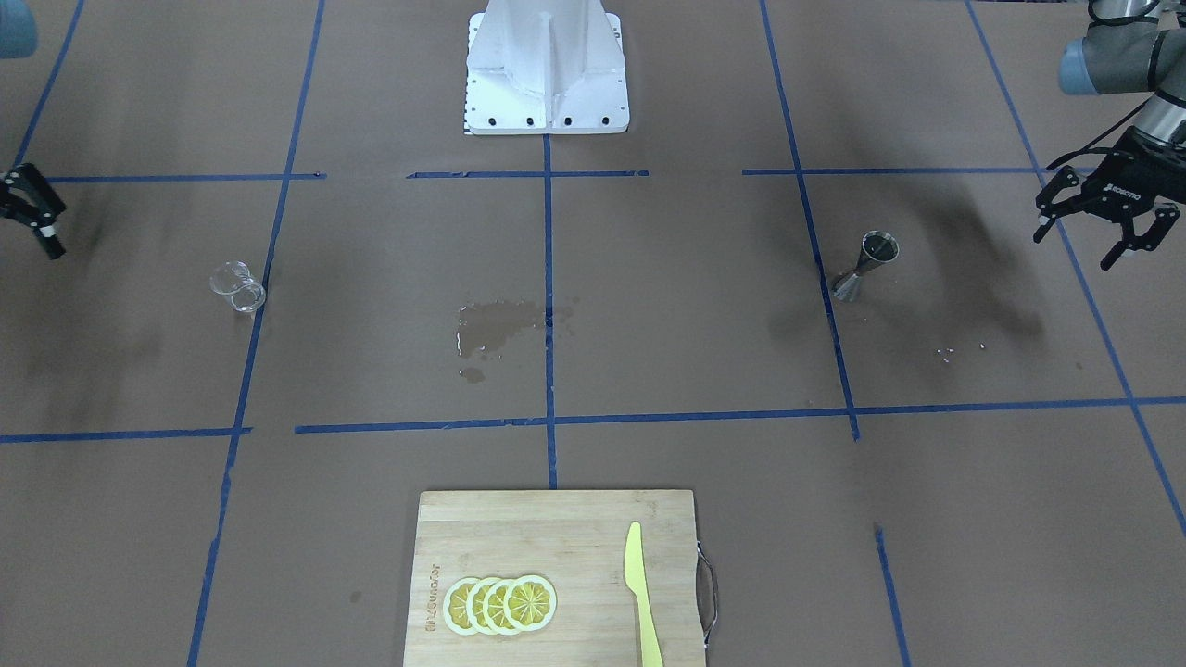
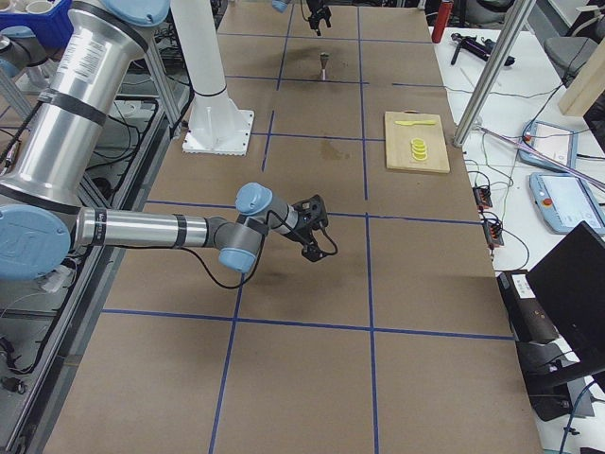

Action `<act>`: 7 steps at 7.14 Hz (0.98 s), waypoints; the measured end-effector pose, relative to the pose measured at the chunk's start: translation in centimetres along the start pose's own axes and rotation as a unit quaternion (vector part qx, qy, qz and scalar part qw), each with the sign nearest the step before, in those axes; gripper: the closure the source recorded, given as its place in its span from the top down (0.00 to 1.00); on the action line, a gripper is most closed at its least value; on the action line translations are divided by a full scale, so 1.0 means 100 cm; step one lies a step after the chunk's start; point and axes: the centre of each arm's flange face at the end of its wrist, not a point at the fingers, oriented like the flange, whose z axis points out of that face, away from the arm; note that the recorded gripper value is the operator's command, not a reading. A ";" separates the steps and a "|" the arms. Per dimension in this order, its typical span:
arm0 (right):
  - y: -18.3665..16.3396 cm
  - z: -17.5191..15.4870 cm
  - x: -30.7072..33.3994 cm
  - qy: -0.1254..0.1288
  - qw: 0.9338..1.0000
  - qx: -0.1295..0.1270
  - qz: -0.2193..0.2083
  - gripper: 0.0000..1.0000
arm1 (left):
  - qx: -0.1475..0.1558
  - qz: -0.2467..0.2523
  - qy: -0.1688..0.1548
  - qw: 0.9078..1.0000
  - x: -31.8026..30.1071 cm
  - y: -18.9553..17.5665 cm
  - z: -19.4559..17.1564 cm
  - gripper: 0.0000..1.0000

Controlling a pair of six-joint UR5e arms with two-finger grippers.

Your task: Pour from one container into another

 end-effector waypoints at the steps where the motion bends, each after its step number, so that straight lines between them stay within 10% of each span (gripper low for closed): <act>1: -0.032 -0.013 0.039 0.019 0.999 -0.028 -0.016 1.00 | -0.013 -0.022 0.006 1.000 -0.012 -0.005 -0.006 1.00; 4: -0.130 -0.049 0.117 0.012 0.988 -0.155 0.027 1.00 | -0.047 -0.088 0.061 0.993 -0.029 -0.046 -0.043 1.00; 7: -0.156 -0.052 0.122 0.001 0.974 -0.219 0.051 1.00 | -0.103 -0.070 0.016 0.992 -0.053 -0.102 -0.105 1.00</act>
